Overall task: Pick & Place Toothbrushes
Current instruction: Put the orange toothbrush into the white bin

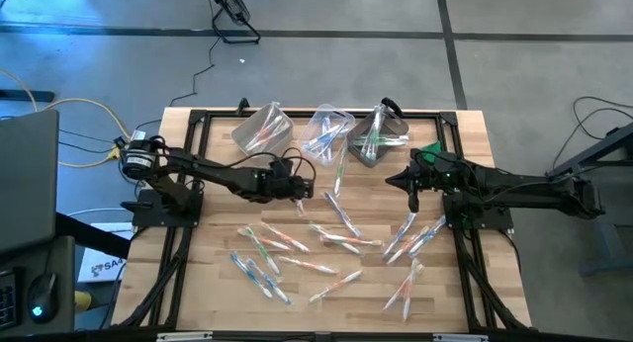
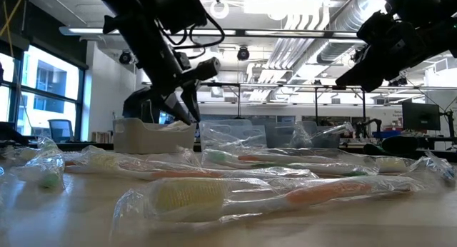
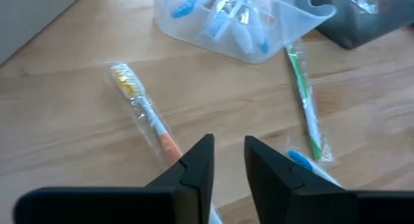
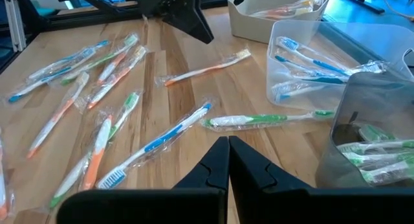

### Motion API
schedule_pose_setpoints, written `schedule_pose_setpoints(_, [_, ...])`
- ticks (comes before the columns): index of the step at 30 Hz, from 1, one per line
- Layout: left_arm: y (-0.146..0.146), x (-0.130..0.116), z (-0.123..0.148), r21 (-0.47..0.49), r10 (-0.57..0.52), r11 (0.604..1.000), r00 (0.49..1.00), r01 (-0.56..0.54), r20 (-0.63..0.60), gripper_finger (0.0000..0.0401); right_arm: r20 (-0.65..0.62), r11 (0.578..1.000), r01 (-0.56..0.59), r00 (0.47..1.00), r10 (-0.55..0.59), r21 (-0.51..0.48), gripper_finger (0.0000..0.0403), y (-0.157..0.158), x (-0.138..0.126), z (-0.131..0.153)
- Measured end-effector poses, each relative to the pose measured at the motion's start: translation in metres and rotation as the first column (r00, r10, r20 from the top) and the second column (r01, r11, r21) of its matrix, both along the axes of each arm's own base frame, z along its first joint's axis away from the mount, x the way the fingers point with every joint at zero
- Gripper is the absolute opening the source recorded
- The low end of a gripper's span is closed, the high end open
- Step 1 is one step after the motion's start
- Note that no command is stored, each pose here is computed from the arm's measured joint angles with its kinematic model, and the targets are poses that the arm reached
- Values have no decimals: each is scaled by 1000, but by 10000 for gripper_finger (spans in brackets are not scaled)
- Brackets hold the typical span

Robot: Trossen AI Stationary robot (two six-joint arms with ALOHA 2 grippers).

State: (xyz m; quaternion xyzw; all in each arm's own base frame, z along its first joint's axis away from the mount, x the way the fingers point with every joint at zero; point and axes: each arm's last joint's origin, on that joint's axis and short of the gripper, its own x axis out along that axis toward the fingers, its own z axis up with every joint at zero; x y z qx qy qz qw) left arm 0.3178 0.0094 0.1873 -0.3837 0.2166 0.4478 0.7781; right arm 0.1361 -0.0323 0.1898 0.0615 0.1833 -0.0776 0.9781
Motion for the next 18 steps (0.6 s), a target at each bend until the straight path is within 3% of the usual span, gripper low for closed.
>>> schedule_pose_setpoints(8, [0, 8, -3, 30, -63, 998, 998, 63, -14, 9, 11, 1000, 1, 1000, -1, -3, 2, 0, 0, 1])
schedule_pose_setpoints(18, [-1, 9, -8, -3, -31, 1000, 995, 31, -91, 1, 0, 1000, 0, 1000, 0, 0, 2, 0, 0, 0])
